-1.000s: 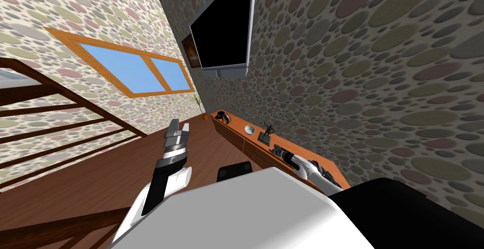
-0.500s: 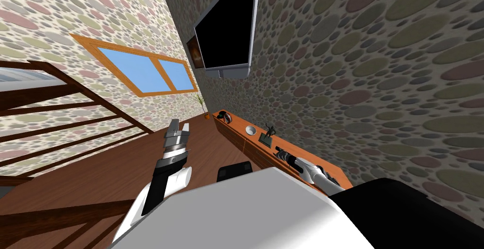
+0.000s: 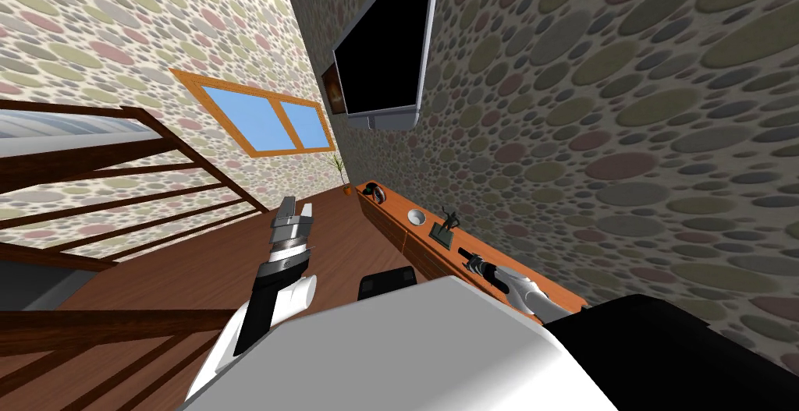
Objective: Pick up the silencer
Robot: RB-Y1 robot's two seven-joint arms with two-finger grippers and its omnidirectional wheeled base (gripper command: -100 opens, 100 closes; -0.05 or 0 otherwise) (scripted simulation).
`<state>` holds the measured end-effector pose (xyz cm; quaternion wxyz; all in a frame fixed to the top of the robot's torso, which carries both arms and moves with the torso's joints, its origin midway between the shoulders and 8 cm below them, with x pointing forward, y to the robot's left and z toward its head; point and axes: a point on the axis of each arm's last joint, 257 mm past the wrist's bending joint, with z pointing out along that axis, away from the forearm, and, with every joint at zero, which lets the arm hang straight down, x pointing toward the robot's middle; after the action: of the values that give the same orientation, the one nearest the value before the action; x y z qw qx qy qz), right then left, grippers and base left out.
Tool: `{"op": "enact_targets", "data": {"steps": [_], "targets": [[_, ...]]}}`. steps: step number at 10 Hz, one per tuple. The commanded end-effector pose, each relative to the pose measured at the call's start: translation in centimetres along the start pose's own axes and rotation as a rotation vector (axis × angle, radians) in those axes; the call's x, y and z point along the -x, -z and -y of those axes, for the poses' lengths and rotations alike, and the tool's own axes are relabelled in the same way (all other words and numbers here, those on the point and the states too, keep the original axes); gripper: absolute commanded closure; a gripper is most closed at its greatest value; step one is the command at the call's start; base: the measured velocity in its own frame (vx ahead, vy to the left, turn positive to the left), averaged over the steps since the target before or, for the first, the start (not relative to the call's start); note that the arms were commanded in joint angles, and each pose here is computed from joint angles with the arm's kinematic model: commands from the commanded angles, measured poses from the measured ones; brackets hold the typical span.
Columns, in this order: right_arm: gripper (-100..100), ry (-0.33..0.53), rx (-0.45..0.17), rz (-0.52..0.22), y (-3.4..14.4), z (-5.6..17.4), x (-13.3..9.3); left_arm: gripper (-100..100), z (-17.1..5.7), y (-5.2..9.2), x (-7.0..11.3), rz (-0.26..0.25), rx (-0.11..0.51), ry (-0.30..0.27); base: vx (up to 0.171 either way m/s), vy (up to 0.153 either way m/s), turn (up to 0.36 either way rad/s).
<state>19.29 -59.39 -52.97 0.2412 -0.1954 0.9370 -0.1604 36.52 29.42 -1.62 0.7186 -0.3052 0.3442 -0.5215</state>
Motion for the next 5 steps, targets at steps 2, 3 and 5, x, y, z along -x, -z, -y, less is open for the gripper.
{"op": "enact_targets", "data": {"steps": [2, 3, 5], "targets": [[-100, 0.02, -0.014, -0.042, 0.3, 0.4, -2.1, 0, 0.0, 0.0, 0.0, 0.0, 0.0, 0.0, 0.01, -0.036, 0.026], [-100, 0.049, -0.026, -0.089, 0.6, 0.8, -4.1, 0, 0.0, 0.0, 0.0, 0.0, 0.0, 0.0, 0.003, -0.023, 0.117], [-100, 0.076, -0.036, -0.132, 1.0, 1.1, -6.0, 0, 0.0, 0.0, 0.0, 0.0, 0.0, 0.0, 0.007, -0.044, 0.106]]}}
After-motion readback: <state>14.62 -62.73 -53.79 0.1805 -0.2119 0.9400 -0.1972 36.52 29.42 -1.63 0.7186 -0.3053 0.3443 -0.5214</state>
